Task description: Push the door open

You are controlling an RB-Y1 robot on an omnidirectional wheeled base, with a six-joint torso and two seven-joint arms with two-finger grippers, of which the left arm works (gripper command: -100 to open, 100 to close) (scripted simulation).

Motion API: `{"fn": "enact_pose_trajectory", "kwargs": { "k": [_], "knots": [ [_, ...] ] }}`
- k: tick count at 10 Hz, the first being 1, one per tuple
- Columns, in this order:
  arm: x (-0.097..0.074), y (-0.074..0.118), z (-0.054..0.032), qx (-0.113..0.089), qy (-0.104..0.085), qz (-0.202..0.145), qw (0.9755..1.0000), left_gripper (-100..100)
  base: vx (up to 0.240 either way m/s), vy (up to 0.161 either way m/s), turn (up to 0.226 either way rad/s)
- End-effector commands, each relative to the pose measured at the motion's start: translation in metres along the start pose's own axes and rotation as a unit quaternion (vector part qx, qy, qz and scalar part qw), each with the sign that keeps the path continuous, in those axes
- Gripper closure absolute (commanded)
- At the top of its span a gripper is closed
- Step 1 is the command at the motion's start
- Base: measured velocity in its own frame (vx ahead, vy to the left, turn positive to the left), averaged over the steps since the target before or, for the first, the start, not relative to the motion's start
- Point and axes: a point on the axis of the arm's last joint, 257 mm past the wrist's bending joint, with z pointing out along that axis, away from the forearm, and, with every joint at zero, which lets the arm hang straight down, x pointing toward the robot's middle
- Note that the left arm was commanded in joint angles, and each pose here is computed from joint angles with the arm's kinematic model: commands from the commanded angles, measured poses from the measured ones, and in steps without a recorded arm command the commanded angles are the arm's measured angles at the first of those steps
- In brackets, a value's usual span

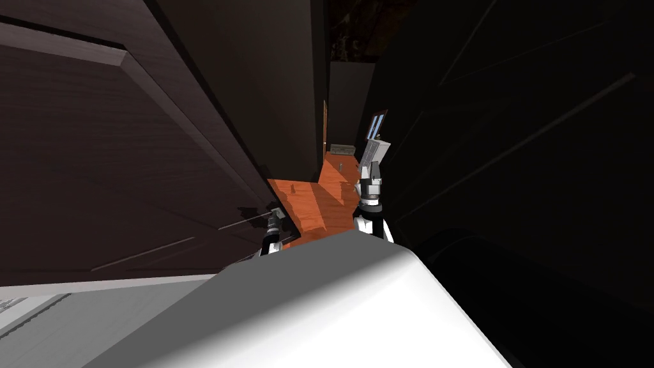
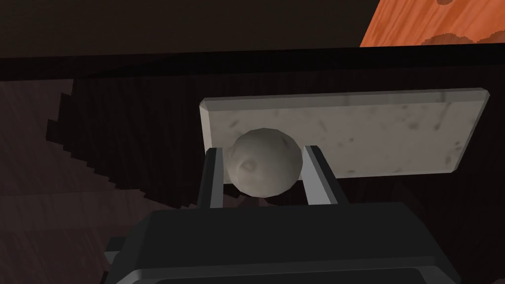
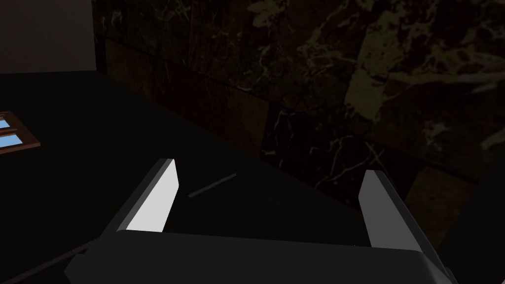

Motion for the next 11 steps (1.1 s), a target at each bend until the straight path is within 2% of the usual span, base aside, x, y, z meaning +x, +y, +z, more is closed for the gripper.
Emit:
{"fn": "enact_pose_trajectory", "kwargs": {
  "k": [1,3,4,6,11],
  "knots": [
    [-0.020,-0.003,0.0007,0.001,-0.018,0.003,0.9998,100,0.169,-0.061,0.064],
    [-0.020,-0.003,0.0007,0.001,-0.018,0.003,0.9998,100,0.090,-0.024,0.017],
    [-0.034,-0.003,0.0004,0.001,-0.034,0.003,0.9994,100,0.116,-0.014,0.040],
    [-0.034,-0.003,0.0004,0.001,-0.034,0.003,0.9994,100,0.110,-0.031,0.030],
    [-0.070,-0.003,-0.0023,-0.001,-0.076,0.000,0.9971,100,0.188,-0.057,0.068]
  ]
}}
